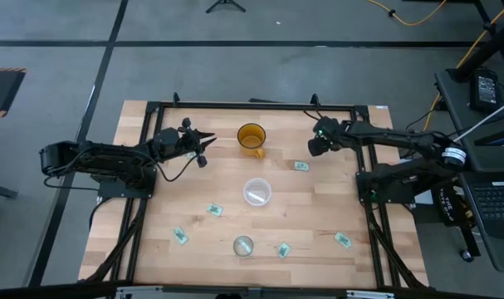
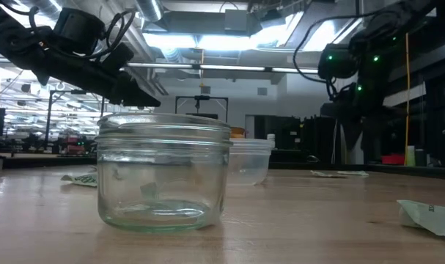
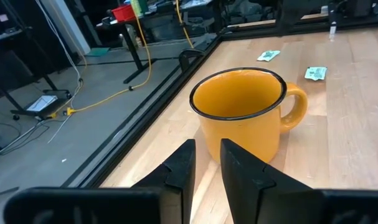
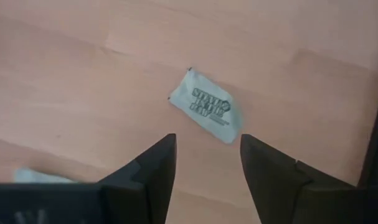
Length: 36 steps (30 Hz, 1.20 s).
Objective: Pick and place Stevia / Truvia into bins
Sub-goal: Put the stevia packet into the transparent plastic container
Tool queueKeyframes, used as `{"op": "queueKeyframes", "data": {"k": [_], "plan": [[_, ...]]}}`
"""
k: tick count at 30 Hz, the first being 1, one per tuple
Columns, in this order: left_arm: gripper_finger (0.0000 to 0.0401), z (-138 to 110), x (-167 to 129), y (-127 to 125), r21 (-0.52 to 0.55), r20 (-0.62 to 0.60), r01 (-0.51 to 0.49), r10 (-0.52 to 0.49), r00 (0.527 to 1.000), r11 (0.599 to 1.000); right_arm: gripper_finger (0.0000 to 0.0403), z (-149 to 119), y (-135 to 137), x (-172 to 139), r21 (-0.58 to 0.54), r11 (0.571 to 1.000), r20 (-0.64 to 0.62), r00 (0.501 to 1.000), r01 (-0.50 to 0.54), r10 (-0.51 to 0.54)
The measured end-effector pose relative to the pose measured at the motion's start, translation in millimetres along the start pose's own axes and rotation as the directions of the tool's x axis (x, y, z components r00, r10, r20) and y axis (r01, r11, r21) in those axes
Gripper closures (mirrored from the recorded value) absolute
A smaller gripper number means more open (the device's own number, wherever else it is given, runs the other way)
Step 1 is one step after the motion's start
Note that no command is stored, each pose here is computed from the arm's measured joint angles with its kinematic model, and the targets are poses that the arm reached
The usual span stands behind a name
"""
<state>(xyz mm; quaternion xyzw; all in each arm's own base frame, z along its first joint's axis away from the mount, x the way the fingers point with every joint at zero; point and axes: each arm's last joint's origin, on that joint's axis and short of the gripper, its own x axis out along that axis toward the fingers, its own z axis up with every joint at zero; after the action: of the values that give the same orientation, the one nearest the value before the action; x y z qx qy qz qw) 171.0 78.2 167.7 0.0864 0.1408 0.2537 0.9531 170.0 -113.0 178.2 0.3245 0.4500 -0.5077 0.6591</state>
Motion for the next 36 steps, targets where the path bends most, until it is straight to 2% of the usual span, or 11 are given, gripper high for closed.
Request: {"op": "queueKeyframes", "data": {"k": [7, 16, 36], "plan": [[0.0331, 0, 0, 0, 0.000, 0.000, 0.000, 0.000, 1.000, 1.000, 0.0223, 7, -7, 13, -0.009, 0.999, -0.037, 0.998, 0.045, -0.046], [0.0333, 0, 0, 0, 0.000, 0.000, 0.000, 0.000, 1.000, 1.000, 0.0223, 13, -11, 30, -0.028, 0.999, -0.101, 0.994, 0.033, -0.036], [0.0333, 0, 0, 0, 0.000, 0.000, 0.000, 0.000, 1.000, 1.000, 0.0223, 17, -9, 60, -0.084, 0.994, -0.147, 0.986, 0.064, -0.076]]}}
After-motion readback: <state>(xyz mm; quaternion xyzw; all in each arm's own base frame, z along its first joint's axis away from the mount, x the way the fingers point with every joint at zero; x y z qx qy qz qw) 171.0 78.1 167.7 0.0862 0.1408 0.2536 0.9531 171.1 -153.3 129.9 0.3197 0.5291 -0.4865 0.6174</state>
